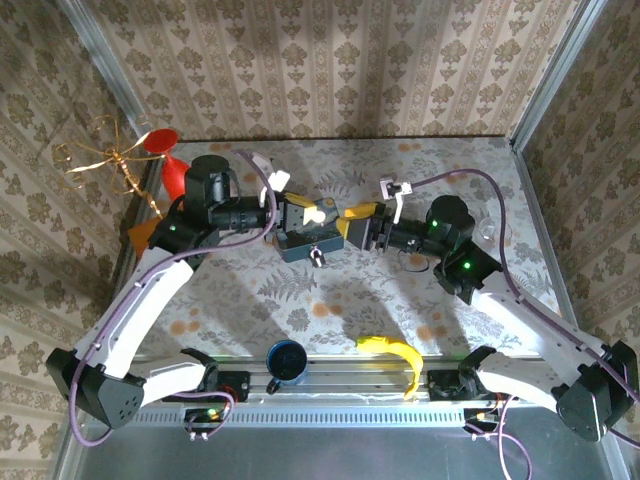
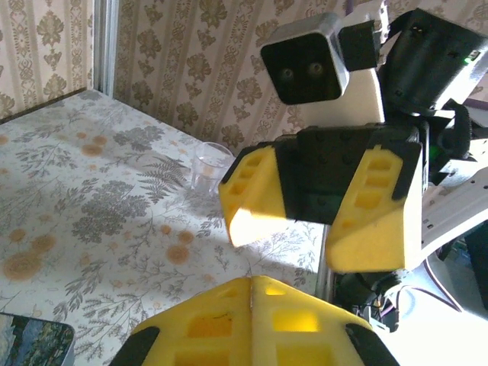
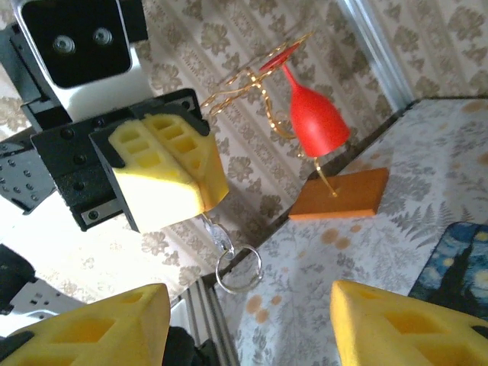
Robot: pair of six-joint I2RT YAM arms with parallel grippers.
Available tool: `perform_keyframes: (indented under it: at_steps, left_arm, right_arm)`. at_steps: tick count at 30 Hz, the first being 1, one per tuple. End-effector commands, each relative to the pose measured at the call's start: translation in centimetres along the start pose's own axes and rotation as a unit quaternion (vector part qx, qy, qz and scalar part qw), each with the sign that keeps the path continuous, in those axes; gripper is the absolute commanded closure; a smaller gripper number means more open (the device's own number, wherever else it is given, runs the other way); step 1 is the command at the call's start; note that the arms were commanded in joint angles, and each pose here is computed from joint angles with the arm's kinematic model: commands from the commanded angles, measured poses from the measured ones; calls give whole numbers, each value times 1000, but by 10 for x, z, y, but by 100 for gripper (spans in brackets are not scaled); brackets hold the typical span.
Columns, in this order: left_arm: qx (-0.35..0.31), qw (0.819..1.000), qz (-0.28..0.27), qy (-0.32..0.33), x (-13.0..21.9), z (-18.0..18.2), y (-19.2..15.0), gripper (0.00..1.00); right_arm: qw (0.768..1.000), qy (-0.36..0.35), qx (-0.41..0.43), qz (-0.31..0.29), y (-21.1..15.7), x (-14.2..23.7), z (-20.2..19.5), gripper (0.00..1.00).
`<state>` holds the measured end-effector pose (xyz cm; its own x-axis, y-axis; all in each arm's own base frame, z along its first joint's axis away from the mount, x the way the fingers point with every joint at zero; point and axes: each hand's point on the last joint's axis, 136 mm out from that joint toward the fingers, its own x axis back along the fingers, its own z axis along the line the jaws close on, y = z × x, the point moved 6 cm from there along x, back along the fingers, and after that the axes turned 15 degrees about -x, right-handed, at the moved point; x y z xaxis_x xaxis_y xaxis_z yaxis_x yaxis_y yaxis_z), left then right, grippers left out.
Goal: Unlock the padlock with the key
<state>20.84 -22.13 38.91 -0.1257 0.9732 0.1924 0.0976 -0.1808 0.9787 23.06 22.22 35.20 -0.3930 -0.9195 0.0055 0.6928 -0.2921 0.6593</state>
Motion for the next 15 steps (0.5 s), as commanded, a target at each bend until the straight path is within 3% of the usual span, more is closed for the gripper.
perform_keyframes:
  at_steps: [1,15]
  left_arm:
    - [-16,999,-20,-31,0,-8,9,100]
    - [-11,998,-42,-50,-1,-10,11,100]
  right_arm:
    - [997,54,45,11,8,-6,26,41]
    - [995,80,51,41,10,-31,31,45]
